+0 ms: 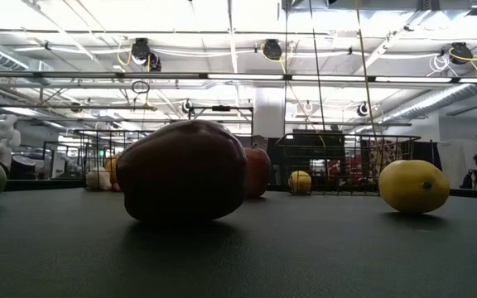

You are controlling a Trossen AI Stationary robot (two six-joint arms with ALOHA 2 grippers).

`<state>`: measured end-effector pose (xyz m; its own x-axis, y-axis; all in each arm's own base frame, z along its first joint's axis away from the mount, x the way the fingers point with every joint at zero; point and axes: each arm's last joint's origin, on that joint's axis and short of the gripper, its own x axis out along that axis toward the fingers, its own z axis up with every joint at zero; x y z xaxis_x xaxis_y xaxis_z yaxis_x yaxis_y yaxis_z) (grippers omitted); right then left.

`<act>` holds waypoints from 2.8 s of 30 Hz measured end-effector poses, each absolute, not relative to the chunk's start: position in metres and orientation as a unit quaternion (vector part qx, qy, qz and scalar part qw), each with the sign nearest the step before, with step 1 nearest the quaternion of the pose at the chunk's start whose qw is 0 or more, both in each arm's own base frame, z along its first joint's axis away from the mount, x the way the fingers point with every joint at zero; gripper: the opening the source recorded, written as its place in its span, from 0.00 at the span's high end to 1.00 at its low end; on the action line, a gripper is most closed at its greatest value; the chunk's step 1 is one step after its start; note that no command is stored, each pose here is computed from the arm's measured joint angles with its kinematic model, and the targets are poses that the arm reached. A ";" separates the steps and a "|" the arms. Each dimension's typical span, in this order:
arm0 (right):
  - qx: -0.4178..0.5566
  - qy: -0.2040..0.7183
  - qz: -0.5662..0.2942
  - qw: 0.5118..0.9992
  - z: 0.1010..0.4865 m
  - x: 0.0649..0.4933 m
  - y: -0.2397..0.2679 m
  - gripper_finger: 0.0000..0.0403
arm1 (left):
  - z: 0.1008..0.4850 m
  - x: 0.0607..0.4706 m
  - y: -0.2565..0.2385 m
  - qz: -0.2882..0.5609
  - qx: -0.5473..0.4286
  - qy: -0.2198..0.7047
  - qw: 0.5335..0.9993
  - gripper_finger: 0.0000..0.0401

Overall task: Sort produce into baskets
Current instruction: Put the garlic into the left wire basket

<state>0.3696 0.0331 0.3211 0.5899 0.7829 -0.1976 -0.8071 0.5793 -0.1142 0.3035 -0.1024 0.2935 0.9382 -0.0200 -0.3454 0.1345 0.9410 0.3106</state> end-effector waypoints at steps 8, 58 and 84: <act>-0.101 0.054 0.451 0.885 0.322 0.370 0.036 0.48 | 0.297 0.305 -0.103 -0.038 0.163 0.152 0.974 0.27; -0.113 0.063 0.439 0.889 0.320 0.370 0.037 0.48 | 0.298 0.305 -0.106 -0.040 0.106 0.148 0.983 0.46; -0.122 0.056 0.425 0.895 0.321 0.371 0.036 0.48 | 0.298 0.304 -0.106 -0.041 0.133 0.149 0.979 0.68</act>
<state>0.3711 0.0360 0.3215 0.6324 0.7471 -0.2046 -0.7746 0.6089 -0.1708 0.3044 -0.1057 0.2977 0.9524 -0.0400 -0.3022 0.1193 0.9612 0.2487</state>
